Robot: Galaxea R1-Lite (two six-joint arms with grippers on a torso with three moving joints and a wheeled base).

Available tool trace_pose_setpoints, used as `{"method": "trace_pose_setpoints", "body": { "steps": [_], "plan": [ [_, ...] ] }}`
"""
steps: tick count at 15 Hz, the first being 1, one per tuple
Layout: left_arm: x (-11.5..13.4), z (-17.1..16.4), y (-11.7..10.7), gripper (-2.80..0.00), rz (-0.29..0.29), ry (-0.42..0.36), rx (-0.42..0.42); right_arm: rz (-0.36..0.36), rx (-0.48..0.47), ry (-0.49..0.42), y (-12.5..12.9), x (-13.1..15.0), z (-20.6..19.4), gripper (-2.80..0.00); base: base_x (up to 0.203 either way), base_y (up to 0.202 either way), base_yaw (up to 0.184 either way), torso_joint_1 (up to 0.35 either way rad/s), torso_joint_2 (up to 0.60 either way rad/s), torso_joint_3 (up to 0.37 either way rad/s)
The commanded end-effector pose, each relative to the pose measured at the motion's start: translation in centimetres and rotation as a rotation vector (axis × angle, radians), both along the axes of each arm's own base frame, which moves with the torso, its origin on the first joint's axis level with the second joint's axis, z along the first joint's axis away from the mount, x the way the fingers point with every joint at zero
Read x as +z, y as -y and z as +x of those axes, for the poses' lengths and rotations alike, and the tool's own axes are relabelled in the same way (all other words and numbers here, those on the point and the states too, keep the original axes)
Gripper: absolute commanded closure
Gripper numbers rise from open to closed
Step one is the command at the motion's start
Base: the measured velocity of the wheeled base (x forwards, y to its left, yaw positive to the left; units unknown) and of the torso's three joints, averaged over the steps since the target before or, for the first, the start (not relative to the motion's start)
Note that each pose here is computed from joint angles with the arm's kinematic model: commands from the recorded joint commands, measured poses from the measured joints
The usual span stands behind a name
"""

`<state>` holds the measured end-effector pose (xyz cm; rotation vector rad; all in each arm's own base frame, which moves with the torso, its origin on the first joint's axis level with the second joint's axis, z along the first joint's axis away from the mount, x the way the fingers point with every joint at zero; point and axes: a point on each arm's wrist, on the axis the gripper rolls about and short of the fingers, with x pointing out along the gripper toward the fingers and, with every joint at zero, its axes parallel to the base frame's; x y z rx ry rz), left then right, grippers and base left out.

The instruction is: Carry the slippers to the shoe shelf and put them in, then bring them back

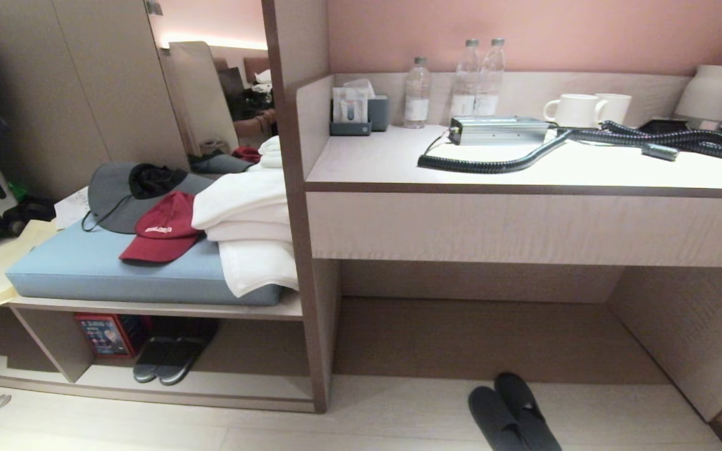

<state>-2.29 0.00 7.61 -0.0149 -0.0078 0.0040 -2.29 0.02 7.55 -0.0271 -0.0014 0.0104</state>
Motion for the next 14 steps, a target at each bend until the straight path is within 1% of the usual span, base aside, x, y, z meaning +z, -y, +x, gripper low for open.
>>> {"method": "trace_pose_setpoints", "body": {
  "steps": [1, 2, 5, 14],
  "plan": [
    [0.0, 0.01, -0.01, 0.0, 0.0, -0.002, -0.001, 0.0, 0.0, -0.001, 0.0, -0.02, 0.02, 0.0, 0.166, 0.184, 0.005, -0.006, 0.0, -0.002],
    [0.01, 0.01, -0.01, 0.0, -0.002, 0.0, -0.001, 0.0, 0.0, -0.001, 0.0, -0.02, 0.02, 0.0, 0.098, 0.172, 0.001, 0.009, 0.0, 0.006],
    [0.01, 0.01, -0.01, 0.0, -0.002, 0.0, -0.001, 0.0, 0.0, 0.0, 0.0, 0.01, 0.01, 0.0, 0.007, 0.124, 0.002, 0.005, 0.0, 0.0],
    [0.01, 0.01, -0.01, 0.0, -0.002, 0.0, -0.001, 0.0, 0.0, -0.001, 0.0, -0.02, 0.02, 0.0, 0.0, 0.197, -0.002, 0.001, 0.0, 0.001]
  ]
}}
